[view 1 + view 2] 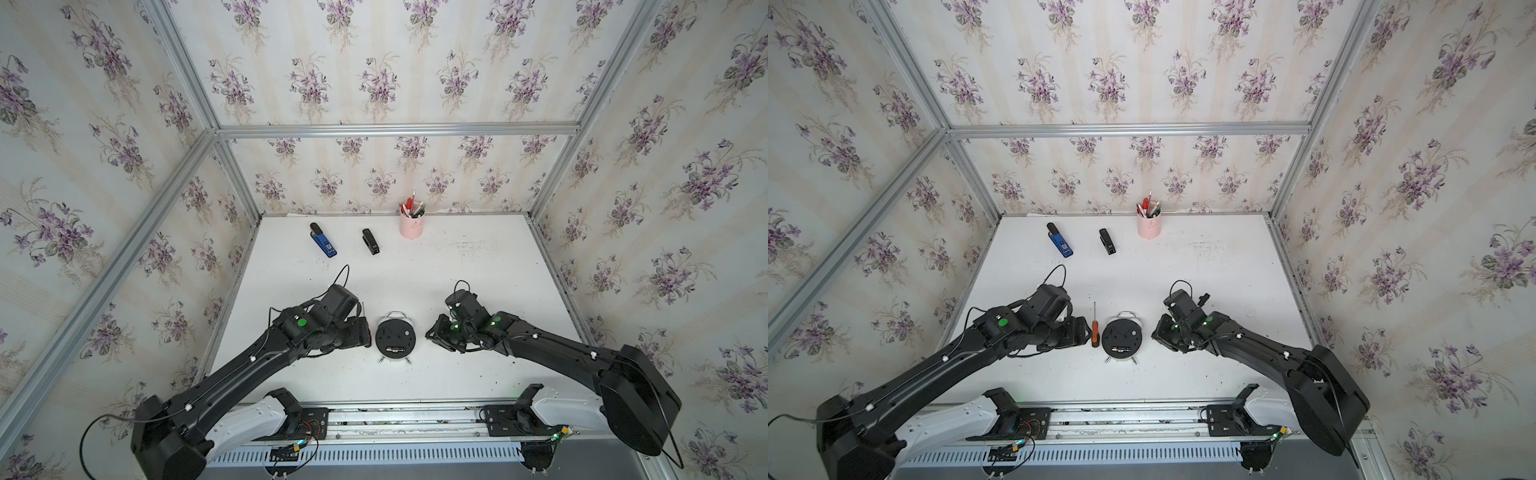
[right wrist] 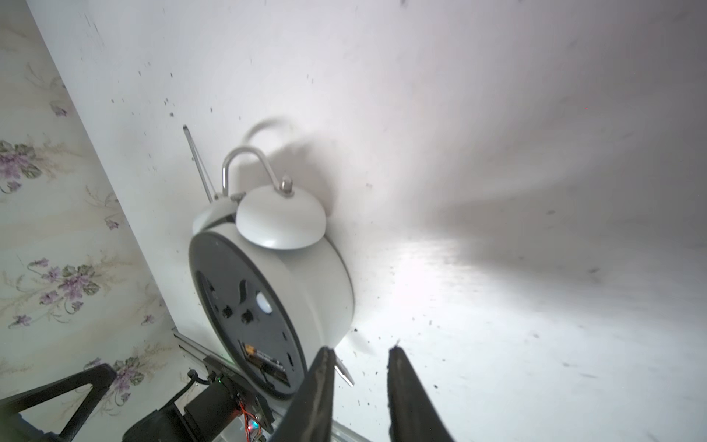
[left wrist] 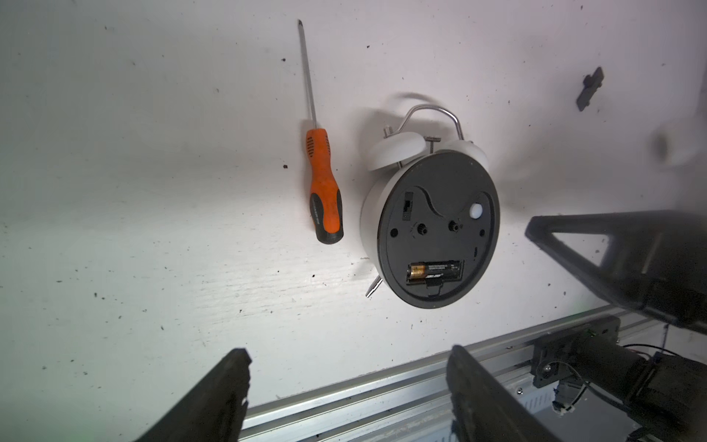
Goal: Remove the battery from the alarm
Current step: Adjust the alarm at the center of the board, then pick up the screwdriver from the center of the board.
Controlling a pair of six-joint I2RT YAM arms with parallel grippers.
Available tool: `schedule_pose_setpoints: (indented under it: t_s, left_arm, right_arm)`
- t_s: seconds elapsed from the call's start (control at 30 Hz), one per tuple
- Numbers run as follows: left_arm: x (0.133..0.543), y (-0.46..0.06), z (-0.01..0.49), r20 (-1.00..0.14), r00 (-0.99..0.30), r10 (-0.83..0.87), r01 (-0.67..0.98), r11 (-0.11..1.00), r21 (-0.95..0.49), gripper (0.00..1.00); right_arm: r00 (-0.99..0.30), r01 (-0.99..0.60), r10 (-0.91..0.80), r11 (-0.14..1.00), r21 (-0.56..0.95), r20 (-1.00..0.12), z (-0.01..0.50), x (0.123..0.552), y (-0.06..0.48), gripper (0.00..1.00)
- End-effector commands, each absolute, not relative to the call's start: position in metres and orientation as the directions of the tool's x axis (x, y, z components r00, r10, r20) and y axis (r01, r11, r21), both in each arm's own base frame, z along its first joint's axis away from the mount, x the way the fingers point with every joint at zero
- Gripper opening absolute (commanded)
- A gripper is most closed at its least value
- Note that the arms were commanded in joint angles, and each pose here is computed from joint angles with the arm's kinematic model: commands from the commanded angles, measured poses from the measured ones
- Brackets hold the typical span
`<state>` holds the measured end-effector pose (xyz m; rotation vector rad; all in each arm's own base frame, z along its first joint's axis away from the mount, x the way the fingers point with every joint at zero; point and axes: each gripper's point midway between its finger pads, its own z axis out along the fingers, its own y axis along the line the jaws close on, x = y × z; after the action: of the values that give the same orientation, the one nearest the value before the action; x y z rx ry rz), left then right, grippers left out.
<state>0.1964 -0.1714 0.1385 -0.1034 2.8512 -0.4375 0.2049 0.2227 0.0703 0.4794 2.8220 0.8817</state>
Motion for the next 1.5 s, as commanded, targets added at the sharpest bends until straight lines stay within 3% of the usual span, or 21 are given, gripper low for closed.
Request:
schedule_pose_setpoints:
  t_s: [0.0, 0.2, 0.27, 0.5, 0.9, 1.2, 1.47]
  left_arm:
    - [0.192, -0.158, 0.127, -0.120, -0.990, 0.075, 0.090, 0.988, -0.124, 0.83]
    - [0.212, -0.156, 0.100, -0.069, -0.996, 0.061, 0.063, 0.997, -0.035, 0.80]
    - [0.218, -0.161, 0.093, -0.065, -0.996, 0.056, 0.059, 0.997, -0.047, 0.75]
    - [0.242, -0.181, 0.070, -0.085, -0.996, 0.033, 0.040, 0.996, -0.084, 0.74]
    - [0.249, -0.190, 0.021, 0.013, -1.000, 0.026, 0.025, 0.999, -0.046, 0.63]
    - [0.240, -0.186, 0.004, 0.068, -0.997, 0.024, 0.019, 0.998, -0.063, 0.38]
    - [0.236, -0.179, 0.010, 0.072, -0.995, 0.071, 0.062, 0.990, -0.124, 0.10]
  right_arm:
    - [-0.958, 0.190, 0.275, 0.824, 0.533, -0.083, 0.077, 0.213, 0.206, 0.30]
    - [-0.971, 0.123, 0.214, 0.828, 0.547, -0.105, 0.084, 0.234, 0.215, 0.31]
    - [-0.974, 0.116, 0.204, 0.825, 0.553, -0.100, 0.081, 0.236, 0.217, 0.31]
    - [-0.984, 0.064, 0.145, 0.830, 0.555, -0.102, 0.077, 0.240, 0.223, 0.31]
    - [-0.980, 0.075, 0.165, 0.827, 0.556, -0.113, 0.076, 0.252, 0.214, 0.30]
    - [-0.978, 0.087, 0.177, 0.823, 0.561, -0.108, 0.074, 0.255, 0.216, 0.30]
    - [-0.977, 0.089, 0.182, 0.824, 0.560, -0.112, 0.075, 0.256, 0.216, 0.30]
